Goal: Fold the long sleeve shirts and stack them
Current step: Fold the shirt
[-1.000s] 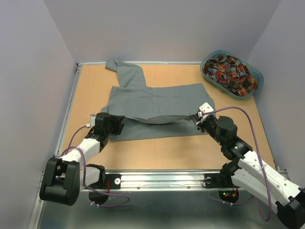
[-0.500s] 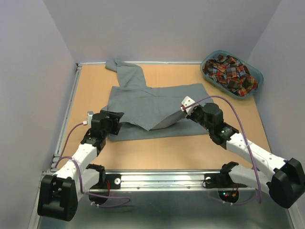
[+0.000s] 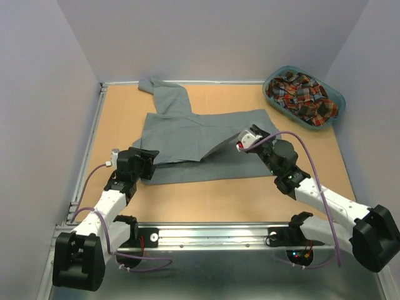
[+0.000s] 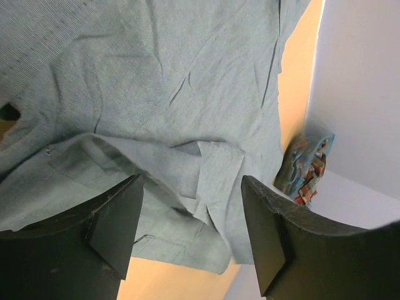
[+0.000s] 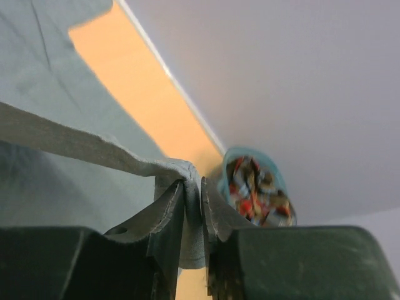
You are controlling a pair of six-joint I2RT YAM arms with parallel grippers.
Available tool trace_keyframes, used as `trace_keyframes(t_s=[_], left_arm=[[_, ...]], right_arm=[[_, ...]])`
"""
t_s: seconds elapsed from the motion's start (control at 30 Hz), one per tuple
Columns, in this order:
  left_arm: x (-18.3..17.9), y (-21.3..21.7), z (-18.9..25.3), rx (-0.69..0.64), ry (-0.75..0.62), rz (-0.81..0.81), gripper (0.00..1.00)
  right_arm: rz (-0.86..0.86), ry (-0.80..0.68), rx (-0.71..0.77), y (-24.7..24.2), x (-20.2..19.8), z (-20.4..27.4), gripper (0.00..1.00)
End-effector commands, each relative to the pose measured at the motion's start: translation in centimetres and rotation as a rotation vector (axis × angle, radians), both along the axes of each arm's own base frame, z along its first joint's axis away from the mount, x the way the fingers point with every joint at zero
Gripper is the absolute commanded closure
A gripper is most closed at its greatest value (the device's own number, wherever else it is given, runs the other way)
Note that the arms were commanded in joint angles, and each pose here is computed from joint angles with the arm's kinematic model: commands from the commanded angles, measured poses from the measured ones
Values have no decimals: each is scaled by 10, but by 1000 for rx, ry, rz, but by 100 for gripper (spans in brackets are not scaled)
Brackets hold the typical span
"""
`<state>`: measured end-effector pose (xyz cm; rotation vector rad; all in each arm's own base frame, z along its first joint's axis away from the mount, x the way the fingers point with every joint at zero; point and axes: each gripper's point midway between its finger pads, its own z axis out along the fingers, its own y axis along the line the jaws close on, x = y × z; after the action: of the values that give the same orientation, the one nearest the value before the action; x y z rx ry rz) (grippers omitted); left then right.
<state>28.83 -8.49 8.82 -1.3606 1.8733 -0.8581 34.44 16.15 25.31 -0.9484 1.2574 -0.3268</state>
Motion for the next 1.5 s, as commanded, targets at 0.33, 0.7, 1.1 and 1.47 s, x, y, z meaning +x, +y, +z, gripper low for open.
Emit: trace_keyframes(t_s=[0.33,0.7,1.1,1.47], left_arm=[[-9,0,4,6,-50,-53,25],[6,14,47,346,-94,-207,24],[-7,13,7,413,-4,-311,23],[-8,6,-19,432,65,-412,21]], right_arm=[[-333,23,340,-78,-35,-43,35],[-517,423,865,-67,-45,-58,27],[-735,741,1115,-93,-25,-125,37],[-803,868,1225,-102,-11,-172,39]])
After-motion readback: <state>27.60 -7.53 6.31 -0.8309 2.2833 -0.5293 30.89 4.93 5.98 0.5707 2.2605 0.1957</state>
